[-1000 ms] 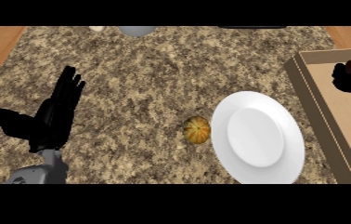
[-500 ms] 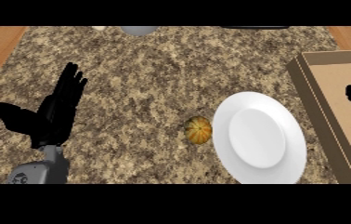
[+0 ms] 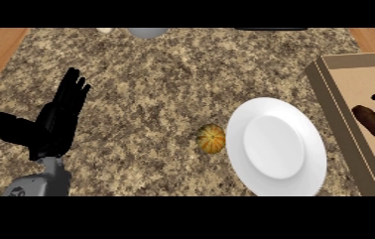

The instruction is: Pick the sweet potato from the plate and place it in the cardboard box

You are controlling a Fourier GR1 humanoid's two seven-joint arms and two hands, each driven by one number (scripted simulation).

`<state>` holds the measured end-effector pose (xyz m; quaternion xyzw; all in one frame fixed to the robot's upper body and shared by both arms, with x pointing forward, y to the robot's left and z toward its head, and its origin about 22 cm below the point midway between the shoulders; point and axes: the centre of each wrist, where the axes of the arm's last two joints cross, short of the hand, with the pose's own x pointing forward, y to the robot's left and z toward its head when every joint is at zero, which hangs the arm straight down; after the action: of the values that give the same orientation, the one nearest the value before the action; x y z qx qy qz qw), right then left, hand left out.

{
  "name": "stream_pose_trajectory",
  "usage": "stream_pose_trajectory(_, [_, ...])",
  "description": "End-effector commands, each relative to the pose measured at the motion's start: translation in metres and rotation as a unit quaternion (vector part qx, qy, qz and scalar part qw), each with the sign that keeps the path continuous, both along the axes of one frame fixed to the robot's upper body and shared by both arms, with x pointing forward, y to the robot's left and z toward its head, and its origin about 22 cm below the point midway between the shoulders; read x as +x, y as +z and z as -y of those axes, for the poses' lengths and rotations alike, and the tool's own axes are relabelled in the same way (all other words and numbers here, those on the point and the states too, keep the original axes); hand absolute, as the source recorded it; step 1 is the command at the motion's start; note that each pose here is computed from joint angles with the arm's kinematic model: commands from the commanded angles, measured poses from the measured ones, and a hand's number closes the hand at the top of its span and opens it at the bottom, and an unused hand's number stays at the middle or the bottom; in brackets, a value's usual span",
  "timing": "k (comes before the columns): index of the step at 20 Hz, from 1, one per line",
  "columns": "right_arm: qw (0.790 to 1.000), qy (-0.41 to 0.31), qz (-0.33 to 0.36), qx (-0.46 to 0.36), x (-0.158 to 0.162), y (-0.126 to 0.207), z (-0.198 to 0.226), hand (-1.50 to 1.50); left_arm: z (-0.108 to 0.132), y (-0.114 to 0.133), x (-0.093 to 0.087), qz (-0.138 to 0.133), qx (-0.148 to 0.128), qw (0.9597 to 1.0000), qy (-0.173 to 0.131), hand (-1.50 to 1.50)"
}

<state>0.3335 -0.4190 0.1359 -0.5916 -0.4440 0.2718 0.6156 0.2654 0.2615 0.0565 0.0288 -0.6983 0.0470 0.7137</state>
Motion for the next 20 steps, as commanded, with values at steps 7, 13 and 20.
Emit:
stream_pose_trajectory(7, [0.955, 0.03, 0.257, 0.142, -0.004, 0.006, 0.007, -1.5, 0.002, -0.017, -0.003, -0.002, 0.0, 1.0, 0.009, 0.0])
stream_pose_trajectory(13, [0.886, 0.032, 0.338, 0.317, -0.02, 0.043, 0.031, -1.5, 0.004, 0.003, -0.002, -0.005, -0.003, 0.9999, 0.009, 0.0])
stream_pose_trajectory(20, [0.849, 0.013, 0.391, 0.356, -0.061, 0.031, 0.058, -1.5, -0.001, -0.01, -0.005, -0.01, -0.008, 0.9999, 0.007, 0.0])
